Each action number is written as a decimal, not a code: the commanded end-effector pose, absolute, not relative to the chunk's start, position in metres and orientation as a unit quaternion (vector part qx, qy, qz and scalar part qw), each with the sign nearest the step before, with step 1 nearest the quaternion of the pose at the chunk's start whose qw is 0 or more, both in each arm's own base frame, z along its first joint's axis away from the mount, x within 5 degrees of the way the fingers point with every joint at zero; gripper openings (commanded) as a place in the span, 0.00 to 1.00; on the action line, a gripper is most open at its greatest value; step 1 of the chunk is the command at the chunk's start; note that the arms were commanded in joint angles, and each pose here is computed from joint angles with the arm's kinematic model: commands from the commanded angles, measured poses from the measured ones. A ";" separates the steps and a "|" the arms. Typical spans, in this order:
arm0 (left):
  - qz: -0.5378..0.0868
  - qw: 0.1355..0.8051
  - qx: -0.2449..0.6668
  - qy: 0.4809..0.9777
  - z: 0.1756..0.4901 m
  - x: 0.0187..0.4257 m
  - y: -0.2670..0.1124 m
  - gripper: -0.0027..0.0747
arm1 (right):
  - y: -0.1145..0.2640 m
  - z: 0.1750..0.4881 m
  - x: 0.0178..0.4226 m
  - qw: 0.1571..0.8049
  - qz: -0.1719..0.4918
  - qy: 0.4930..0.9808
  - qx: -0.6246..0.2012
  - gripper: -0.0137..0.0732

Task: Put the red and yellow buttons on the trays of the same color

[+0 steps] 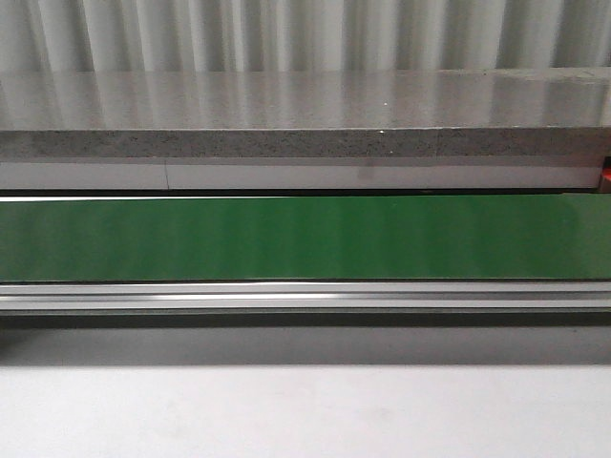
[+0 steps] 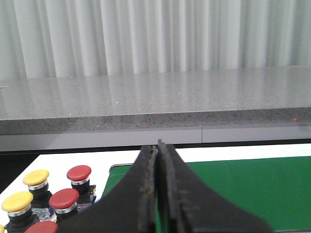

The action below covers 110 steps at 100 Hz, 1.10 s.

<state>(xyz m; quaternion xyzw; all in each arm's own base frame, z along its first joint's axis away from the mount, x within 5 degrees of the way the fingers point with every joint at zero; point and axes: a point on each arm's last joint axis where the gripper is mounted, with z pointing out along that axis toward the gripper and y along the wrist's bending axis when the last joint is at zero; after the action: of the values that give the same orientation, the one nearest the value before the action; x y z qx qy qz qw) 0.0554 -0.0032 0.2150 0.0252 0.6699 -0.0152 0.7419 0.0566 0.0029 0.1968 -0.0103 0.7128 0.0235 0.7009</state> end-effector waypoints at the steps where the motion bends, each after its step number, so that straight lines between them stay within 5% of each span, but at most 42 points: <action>1: -0.025 0.762 0.026 0.646 0.208 0.054 -0.004 0.01 | 0.002 0.205 0.055 0.734 0.020 0.678 -0.012 0.08; 35: -0.025 0.762 0.026 0.646 0.208 0.054 -0.004 0.01 | 0.002 0.205 0.055 0.734 0.020 0.678 -0.012 0.08; 68: -0.044 0.802 0.012 0.595 0.230 0.050 -0.004 0.01 | 0.002 0.205 0.055 0.734 0.020 0.678 -0.012 0.08; 94: -0.085 0.748 -0.028 0.658 0.280 0.049 -0.004 0.01 | 0.002 0.205 0.055 0.734 0.020 0.678 -0.012 0.08; 110: -0.079 0.665 -0.024 0.742 0.315 0.056 -0.006 0.01 | 0.002 0.205 0.055 0.734 0.020 0.678 -0.012 0.08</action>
<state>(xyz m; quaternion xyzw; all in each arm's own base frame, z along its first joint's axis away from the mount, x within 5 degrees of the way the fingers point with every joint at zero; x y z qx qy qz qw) 0.0521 -0.0043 0.2869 -0.0228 0.7227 -0.0715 0.6871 0.0566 0.0029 0.1968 -0.0103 0.7128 0.0235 0.7009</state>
